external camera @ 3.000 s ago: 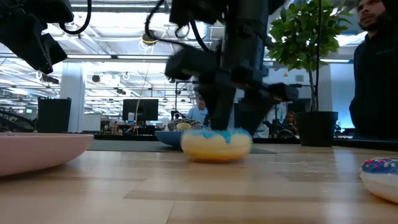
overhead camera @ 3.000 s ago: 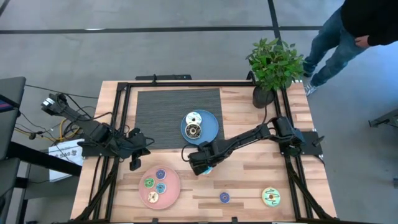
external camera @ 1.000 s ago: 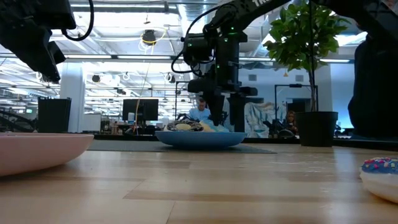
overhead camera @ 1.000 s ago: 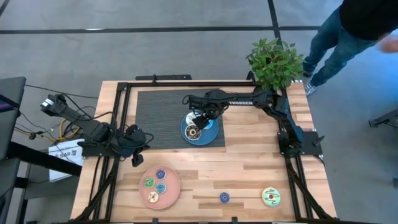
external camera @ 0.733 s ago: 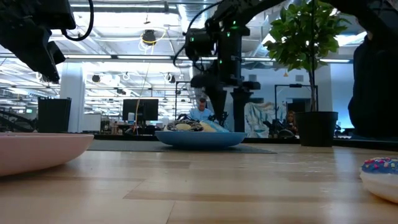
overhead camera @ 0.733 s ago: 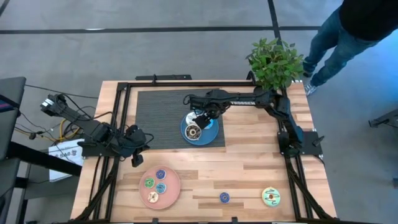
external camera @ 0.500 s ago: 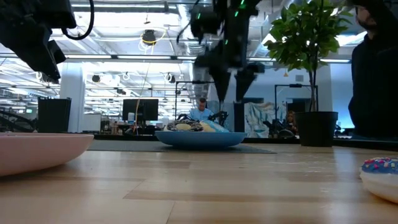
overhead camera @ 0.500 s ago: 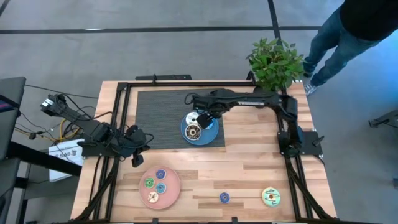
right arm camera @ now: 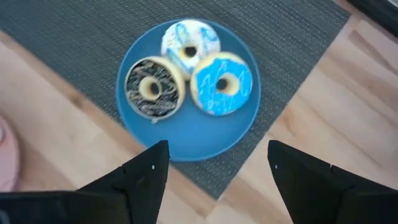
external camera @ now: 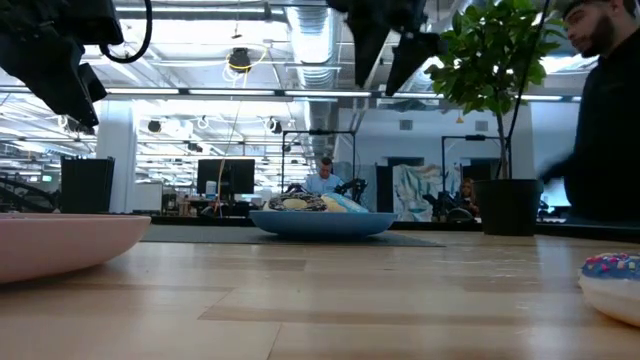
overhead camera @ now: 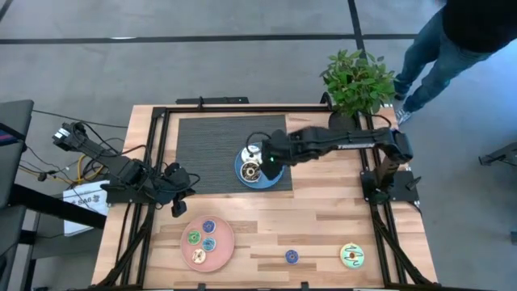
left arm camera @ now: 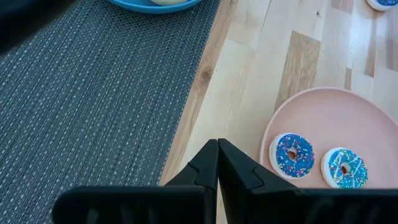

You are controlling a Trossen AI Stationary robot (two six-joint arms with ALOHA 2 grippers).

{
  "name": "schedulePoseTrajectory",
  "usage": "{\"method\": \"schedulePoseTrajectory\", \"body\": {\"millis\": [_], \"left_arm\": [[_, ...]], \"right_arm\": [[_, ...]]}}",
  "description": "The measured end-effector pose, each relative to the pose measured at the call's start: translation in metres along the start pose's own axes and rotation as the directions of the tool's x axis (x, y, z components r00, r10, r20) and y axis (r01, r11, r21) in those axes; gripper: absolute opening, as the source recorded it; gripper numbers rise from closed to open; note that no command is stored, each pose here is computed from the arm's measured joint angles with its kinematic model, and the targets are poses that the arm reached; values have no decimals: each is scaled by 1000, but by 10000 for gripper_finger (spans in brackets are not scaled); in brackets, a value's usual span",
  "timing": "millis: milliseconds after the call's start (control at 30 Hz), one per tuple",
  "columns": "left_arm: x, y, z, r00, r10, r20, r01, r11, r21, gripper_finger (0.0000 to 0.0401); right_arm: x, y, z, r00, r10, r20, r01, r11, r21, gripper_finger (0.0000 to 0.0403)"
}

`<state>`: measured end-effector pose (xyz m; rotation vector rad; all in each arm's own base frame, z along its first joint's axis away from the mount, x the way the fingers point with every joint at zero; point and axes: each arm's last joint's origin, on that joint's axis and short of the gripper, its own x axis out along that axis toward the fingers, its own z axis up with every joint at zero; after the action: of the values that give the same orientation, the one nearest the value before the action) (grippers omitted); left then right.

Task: Pick & Place donuts
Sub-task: Put the small dark blue donut on the pink plate

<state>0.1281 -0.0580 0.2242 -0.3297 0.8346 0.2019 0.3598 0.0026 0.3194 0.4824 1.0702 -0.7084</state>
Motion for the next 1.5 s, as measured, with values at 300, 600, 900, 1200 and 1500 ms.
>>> {"method": "schedulePoseTrajectory", "body": {"millis": [300,600,900,1200,1500], "left_arm": [[0,0,0,1000,0,-1,0,1000,1,0],[0,0,0,1000,1,-1,-1,1000,1,0],[0,0,0,1000,2,-1,-2,1000,1,0],[0,0,0,1000,8,5,-8,1000,1,0],[0,0,0,1000,7,5,-7,1000,1,0]], "right_arm": [[-9,17,-20,1000,3,10,-3,1000,12,265],[-8,19,-23,997,-42,58,39,998,50,265],[-12,28,-33,999,37,-24,-33,991,130,266],[-11,45,-79,993,13,-114,11,978,208,266],[1,64,-139,966,49,-255,35,948,316,266]]}}
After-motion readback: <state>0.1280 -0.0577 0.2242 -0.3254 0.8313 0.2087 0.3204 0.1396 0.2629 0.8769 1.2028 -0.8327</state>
